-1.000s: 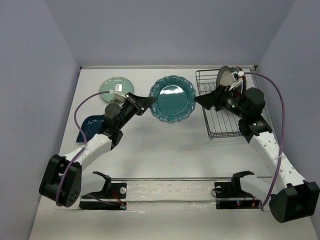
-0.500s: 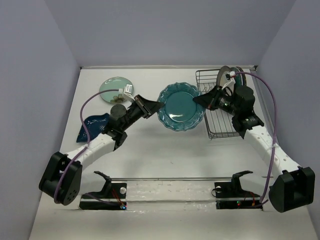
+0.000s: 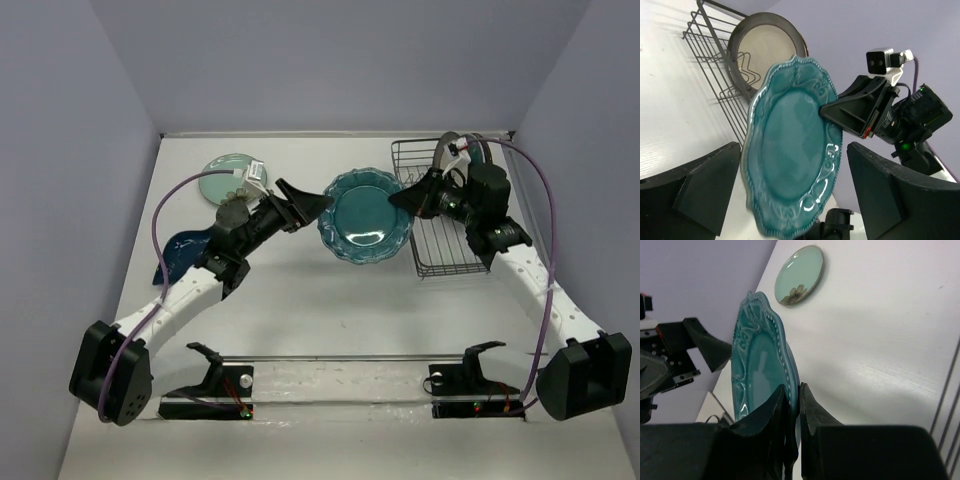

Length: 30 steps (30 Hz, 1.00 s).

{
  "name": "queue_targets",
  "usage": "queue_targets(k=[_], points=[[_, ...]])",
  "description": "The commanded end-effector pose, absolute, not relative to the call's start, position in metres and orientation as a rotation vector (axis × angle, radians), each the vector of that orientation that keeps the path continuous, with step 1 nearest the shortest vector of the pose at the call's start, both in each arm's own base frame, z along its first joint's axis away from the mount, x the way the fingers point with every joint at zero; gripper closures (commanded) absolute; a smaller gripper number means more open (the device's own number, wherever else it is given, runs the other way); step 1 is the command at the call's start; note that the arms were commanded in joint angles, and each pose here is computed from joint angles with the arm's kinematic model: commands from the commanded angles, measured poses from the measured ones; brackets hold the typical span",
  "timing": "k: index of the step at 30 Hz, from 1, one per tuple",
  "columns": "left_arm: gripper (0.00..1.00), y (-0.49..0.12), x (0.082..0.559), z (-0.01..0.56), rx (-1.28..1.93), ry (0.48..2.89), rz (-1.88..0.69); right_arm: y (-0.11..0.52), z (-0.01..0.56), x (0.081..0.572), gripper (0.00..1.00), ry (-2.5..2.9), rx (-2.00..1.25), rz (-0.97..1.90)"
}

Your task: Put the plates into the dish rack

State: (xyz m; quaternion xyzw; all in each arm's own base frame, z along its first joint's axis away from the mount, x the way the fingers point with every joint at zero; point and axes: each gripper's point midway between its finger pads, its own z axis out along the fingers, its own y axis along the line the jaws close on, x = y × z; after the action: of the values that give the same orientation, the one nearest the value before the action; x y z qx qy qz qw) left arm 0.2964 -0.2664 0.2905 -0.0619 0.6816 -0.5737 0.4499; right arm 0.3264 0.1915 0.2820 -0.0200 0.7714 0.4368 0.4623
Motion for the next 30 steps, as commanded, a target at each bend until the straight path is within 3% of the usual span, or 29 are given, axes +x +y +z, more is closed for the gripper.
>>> queue_targets(k=[1,4,14,22,30], points=[[0.01,-0.255,0.292,0.316,-0.097,1.604,-1.352,0.153,0.381,0.361,0.93,1.629,-0.025,0.925],[0.01,-0.248,0.288,0.307,-0.1,1.644,-1.307,0.131,0.418,0.374,0.93,1.561,-0.001,0.837],[0.01,-0.202,0.244,0.304,0.081,1.723,-0.998,0.022,0.439,0.411,0.93,1.536,0.143,0.094],[0.01,-0.16,0.232,0.288,0.106,1.741,-0.743,0.011,0.45,0.44,0.93,1.542,0.042,-0.076],[0.01,-0.16,0.235,0.28,0.127,1.764,-0.731,0.032,0.433,0.475,0.93,1.632,-0.088,-0.357]])
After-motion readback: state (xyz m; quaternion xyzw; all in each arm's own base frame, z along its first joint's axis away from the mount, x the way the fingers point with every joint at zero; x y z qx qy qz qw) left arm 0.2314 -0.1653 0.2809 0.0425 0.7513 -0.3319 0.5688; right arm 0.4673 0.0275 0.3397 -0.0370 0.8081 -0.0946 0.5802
